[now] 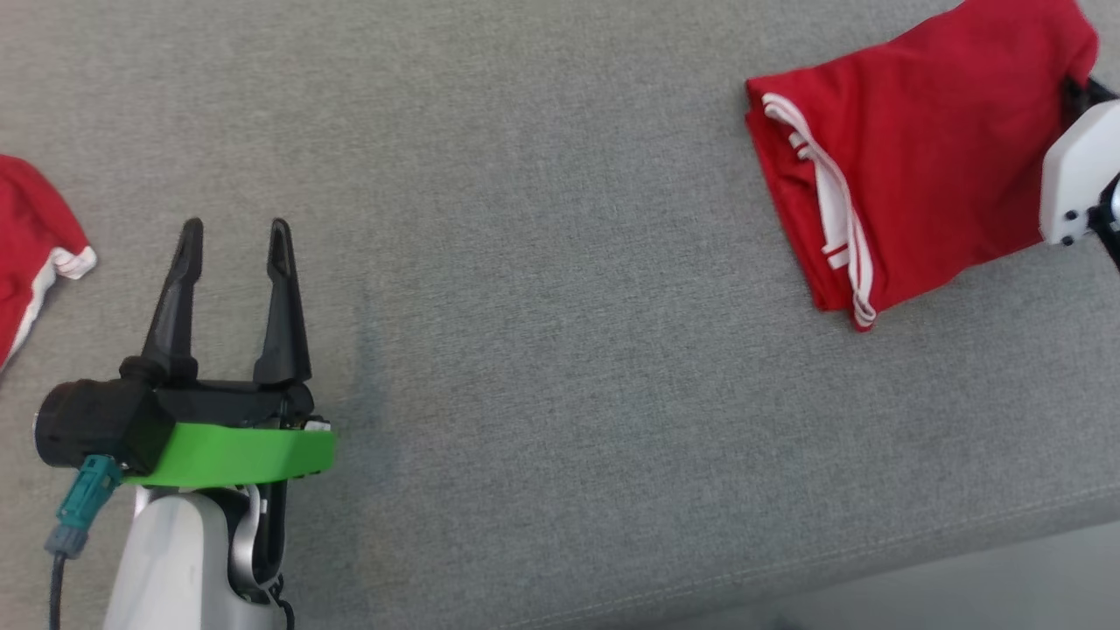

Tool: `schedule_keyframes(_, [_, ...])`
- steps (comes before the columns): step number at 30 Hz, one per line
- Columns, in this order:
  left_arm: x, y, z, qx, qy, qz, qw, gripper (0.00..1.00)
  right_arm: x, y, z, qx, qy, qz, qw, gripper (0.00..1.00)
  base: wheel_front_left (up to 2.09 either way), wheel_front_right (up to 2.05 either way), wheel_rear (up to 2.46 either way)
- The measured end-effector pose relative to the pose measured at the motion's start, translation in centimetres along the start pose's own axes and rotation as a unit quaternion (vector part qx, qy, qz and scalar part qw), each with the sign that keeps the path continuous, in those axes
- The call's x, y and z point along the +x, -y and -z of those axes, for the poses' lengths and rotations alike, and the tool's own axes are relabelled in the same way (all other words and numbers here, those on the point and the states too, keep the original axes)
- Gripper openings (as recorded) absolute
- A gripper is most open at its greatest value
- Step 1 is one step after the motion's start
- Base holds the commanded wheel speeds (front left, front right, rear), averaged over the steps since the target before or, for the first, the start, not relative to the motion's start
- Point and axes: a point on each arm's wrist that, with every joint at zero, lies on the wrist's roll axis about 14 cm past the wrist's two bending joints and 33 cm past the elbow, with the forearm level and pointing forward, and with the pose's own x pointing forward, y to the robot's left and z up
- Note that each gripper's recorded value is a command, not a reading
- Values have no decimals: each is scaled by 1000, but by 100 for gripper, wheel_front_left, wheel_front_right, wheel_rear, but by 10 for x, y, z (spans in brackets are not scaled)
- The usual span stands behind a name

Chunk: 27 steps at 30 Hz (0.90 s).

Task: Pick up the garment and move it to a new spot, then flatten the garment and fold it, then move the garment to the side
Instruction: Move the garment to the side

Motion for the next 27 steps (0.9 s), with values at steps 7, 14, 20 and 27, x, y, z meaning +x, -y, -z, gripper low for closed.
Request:
schedule_keyframes(7, [20, 17, 29, -8, -18, 46, 999, 100, 7, 65, 24, -29, -16, 84, 996, 0, 0, 0, 0])
schedule_keyframes(14, [26, 19, 56, -19, -37, 60, 997, 100, 11, 113, 30, -74, -20, 146, 986, 0, 0, 0, 0])
schedule_keyframes(20, [25, 10, 63, -19, -44, 48, 998, 100, 23, 107, 25, -95, 1, 147, 985, 100, 0, 0, 0])
schedule_keyframes(27, [18, 3, 47, -30, -32, 20, 999, 100, 16, 97, 3, -63, 68, 145, 985, 100, 0, 0, 0])
